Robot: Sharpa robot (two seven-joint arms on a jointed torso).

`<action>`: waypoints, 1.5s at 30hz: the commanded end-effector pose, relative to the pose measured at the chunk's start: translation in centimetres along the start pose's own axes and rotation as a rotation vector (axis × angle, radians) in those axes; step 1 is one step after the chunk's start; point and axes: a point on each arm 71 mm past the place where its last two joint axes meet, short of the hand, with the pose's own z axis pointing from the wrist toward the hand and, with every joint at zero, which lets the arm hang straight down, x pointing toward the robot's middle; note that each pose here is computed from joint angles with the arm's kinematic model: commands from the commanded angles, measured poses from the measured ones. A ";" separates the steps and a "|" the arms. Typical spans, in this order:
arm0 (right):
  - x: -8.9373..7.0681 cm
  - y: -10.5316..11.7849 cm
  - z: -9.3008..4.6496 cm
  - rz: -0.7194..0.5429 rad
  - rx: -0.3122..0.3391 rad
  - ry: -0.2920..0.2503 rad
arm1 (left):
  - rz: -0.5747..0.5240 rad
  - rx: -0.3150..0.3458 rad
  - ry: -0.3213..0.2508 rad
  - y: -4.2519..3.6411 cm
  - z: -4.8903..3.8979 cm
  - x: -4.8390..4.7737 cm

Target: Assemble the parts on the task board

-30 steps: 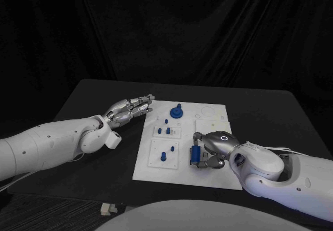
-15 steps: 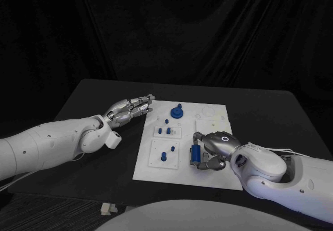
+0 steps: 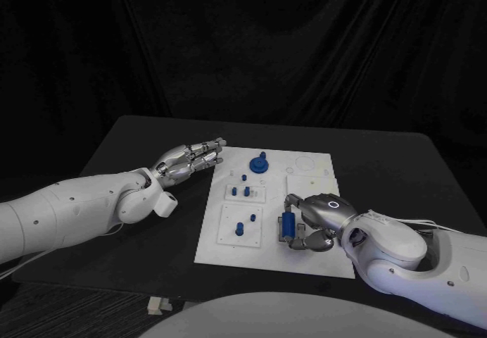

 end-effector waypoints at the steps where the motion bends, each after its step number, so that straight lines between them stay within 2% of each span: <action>1: 0.1 0.2 -0.1 0.012 -0.009 0.005 | -0.015 0.077 0.006 -0.50 0.05 0.13; 32: 0.8 0.1 0.4 -0.013 0.023 0.102 | -0.019 0.069 0.011 -0.42 0.02 0.12; 45: 0.9 -0.2 0.1 -0.017 0.046 0.114 | -0.021 0.061 0.013 -0.35 0.01 0.12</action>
